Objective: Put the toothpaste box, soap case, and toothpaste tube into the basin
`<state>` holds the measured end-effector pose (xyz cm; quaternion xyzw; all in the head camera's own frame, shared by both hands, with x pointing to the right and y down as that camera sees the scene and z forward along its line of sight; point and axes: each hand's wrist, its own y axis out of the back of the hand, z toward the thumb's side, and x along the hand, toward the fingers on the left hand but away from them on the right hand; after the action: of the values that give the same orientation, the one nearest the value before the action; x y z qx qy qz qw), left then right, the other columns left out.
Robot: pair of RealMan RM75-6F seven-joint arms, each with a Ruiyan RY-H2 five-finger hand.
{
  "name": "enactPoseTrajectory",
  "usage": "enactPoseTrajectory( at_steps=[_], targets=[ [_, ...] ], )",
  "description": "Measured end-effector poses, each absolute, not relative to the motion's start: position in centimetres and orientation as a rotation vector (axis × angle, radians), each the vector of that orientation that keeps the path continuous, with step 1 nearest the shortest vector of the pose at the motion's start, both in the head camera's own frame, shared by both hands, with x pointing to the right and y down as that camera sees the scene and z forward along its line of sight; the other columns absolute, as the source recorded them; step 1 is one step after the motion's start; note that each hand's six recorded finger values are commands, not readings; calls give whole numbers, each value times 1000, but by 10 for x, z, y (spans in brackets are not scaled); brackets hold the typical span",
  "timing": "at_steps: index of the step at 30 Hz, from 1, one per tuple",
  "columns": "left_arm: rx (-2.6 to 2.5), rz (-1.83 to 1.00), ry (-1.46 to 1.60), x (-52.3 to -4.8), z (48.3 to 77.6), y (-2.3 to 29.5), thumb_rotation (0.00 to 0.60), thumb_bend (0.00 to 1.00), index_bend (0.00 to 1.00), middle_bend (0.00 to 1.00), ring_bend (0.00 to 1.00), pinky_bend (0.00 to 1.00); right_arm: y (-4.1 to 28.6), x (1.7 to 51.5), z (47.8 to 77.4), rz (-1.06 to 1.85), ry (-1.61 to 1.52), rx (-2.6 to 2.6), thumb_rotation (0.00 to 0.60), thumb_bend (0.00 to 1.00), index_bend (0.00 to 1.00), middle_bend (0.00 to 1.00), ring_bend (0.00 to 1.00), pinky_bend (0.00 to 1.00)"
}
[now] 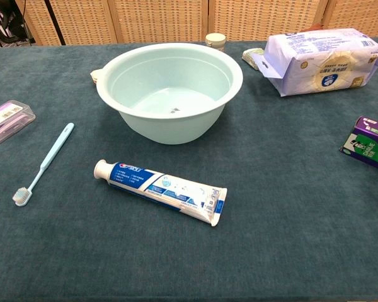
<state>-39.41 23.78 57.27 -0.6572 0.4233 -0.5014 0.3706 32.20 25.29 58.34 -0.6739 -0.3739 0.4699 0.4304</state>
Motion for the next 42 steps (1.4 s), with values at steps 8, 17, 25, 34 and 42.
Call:
enactPoseTrajectory(
  at_steps=[8,17,25,34,42],
  targets=[
    [-1685,-1301,1058,-394,570,238,600,246,0,0,0,8,253,324,583,1177,-925,-1684,600,156,135,0,0,181],
    [-1687,-1326,1031,-395,570,239,600,246,0,0,0,0,254,323,582,1178,-913,-1690,600,144,0,0,0,181],
    [-1689,-1333,1036,-396,570,239,600,245,0,0,0,0,254,324,584,1190,-907,-1696,600,144,0,0,0,181],
    [-1701,-1338,1025,-395,573,240,600,246,0,0,0,0,230,327,589,1258,-872,-1686,600,142,0,0,0,181],
    [-1711,-1338,1022,-394,574,240,600,246,0,0,0,0,198,321,582,1306,-802,-1615,600,134,0,0,0,181]
  ],
)
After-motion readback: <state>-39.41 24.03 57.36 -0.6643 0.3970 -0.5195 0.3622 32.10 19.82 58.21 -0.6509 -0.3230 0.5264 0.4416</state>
